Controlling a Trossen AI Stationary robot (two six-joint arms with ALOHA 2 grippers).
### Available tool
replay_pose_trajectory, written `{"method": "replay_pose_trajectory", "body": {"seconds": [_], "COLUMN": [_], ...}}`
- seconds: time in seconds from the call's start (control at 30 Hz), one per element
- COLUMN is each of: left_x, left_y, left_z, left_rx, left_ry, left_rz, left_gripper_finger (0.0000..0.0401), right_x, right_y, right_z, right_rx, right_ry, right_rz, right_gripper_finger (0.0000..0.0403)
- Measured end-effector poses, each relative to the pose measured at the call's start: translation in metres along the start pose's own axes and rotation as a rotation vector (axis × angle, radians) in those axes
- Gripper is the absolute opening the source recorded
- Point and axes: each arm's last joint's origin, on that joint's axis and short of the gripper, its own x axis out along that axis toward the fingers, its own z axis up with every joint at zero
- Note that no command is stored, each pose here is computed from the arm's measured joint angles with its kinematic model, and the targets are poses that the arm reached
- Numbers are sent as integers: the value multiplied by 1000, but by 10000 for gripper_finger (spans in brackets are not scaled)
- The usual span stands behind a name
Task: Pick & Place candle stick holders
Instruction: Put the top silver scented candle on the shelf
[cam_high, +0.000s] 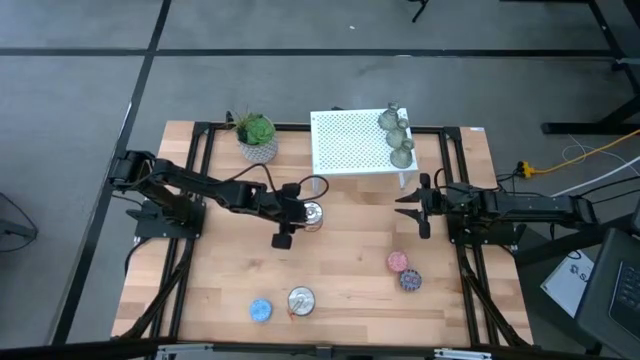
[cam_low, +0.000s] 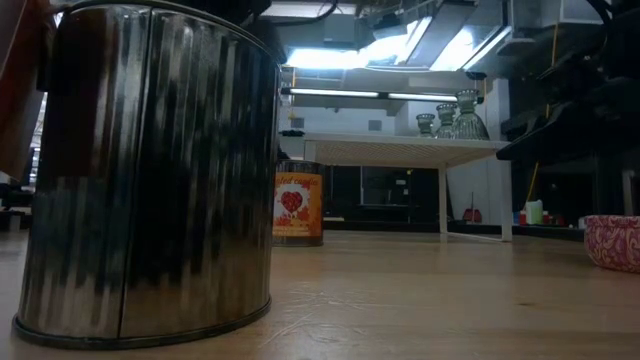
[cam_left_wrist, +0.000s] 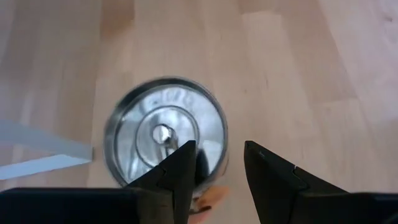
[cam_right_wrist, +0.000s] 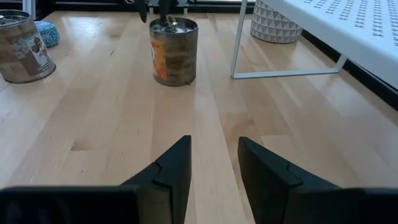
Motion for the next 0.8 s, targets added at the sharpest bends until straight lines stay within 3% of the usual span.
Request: {"method": "replay_pose_trajectory", "body": {"seconds": [0.37, 0.8], "left_x": [-2, -2], "left_y": [-19, -21], "left_z": [6, 10], "left_rx": [71, 43], "left_ry": [-52, -94], "left_rz": [34, 45], "left_gripper_finger": [132, 132], "right_x": [0, 0], "right_y": [0, 0], "right_z": [0, 0], "right_rx": [0, 0], "right_ry": [0, 0], "right_rz": [-1, -3], "right_gripper_finger": [135, 135]}}
